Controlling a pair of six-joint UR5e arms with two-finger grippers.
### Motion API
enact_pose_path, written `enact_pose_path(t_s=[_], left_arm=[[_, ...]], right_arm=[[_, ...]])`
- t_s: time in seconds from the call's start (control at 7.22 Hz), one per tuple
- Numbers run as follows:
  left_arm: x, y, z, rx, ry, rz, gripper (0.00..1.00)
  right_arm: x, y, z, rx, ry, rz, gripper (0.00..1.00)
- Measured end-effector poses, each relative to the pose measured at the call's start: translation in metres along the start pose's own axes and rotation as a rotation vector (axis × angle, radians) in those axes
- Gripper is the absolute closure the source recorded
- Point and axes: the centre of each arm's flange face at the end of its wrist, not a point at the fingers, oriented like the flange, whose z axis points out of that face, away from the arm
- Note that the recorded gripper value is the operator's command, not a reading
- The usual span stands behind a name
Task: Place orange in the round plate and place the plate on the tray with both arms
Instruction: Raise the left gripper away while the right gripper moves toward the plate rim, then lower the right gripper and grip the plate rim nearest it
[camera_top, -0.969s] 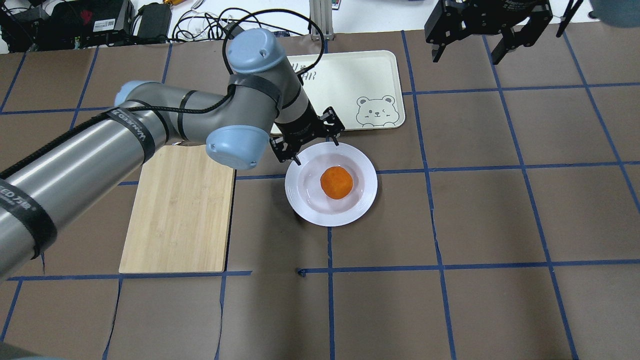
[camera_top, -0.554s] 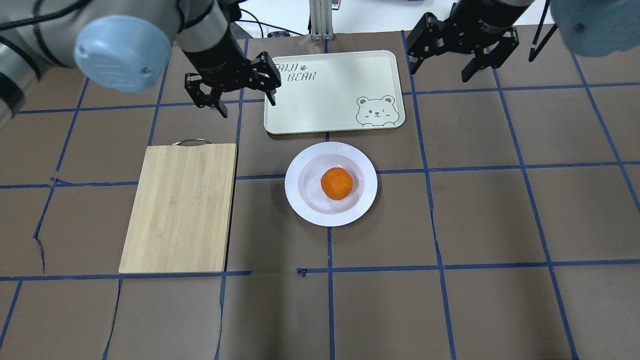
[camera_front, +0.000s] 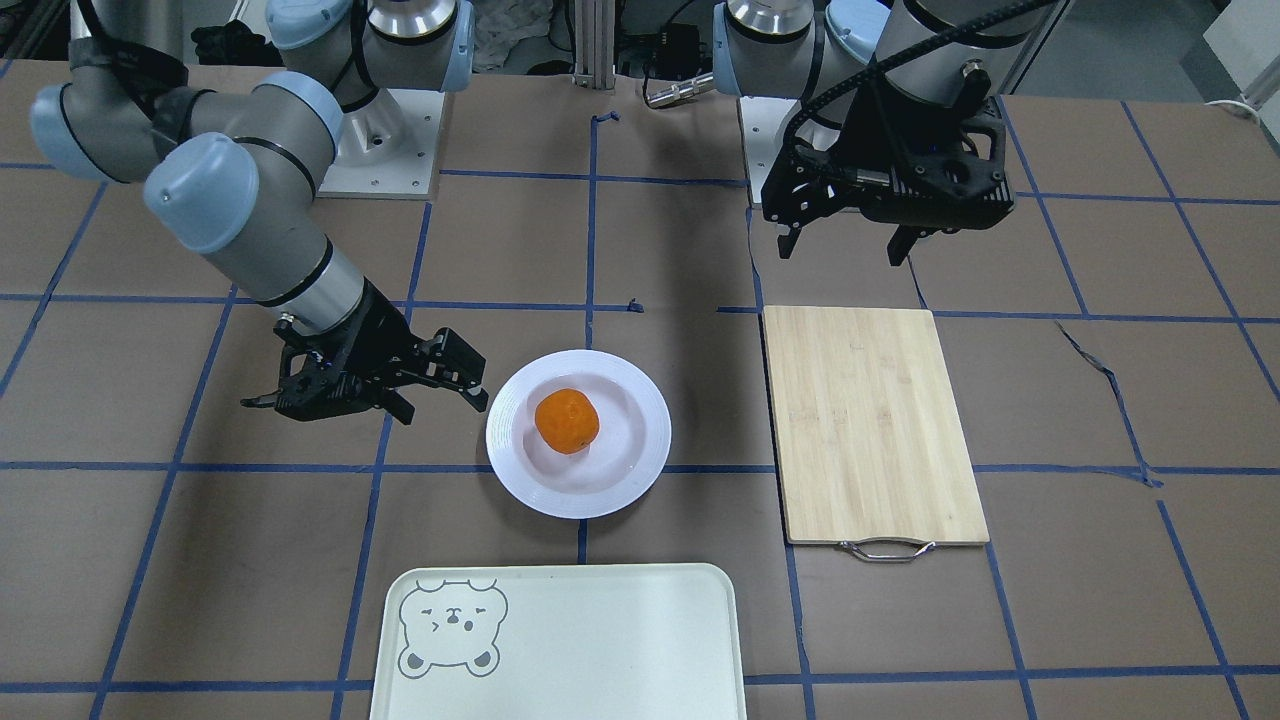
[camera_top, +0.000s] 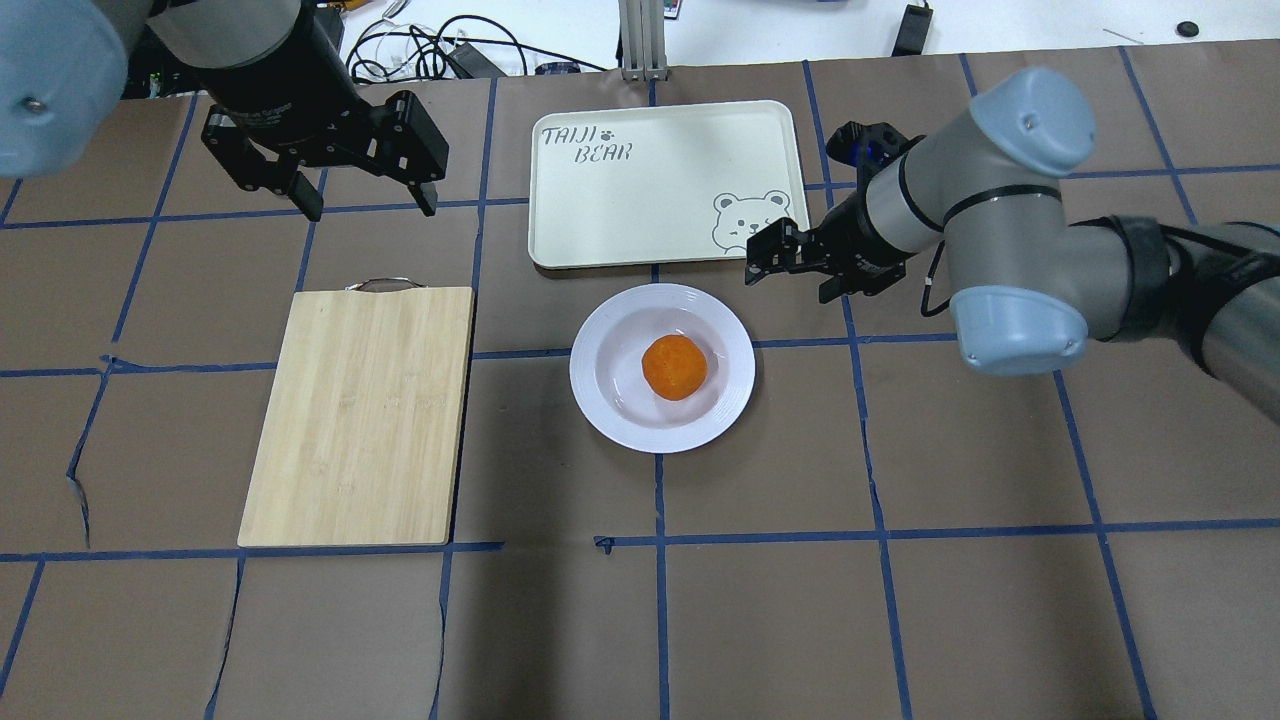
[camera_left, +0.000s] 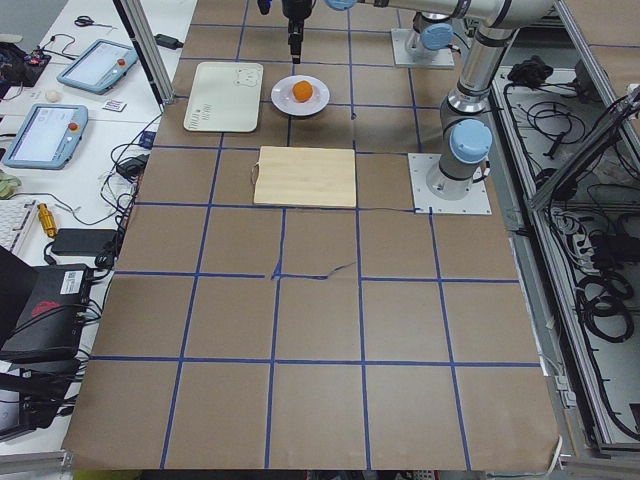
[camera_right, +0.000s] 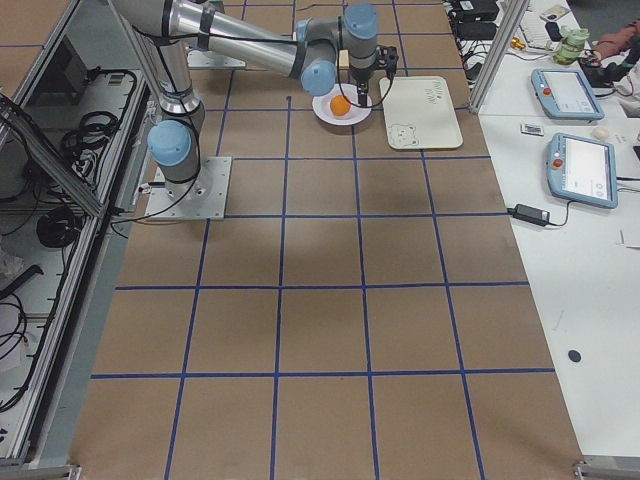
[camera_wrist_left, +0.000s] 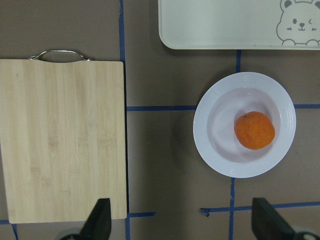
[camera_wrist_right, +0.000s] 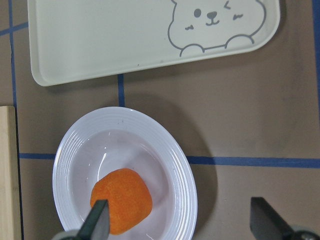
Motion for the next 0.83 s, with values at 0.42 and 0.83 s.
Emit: enact_pose_path(t_s=[0.42,0.83], left_arm=[[-0.002,0.006,-0.004,0.008,-0.015,-0.001,0.00],[0.000,0.009,-0.007,0.016,-0.012,-0.003,0.00]], right_arm=[[0.018,0.009,0.057,-0.057,-0.036,0.031,0.00],[0.014,0.017,0.088,-0.106,-0.037,0.018,0.00]])
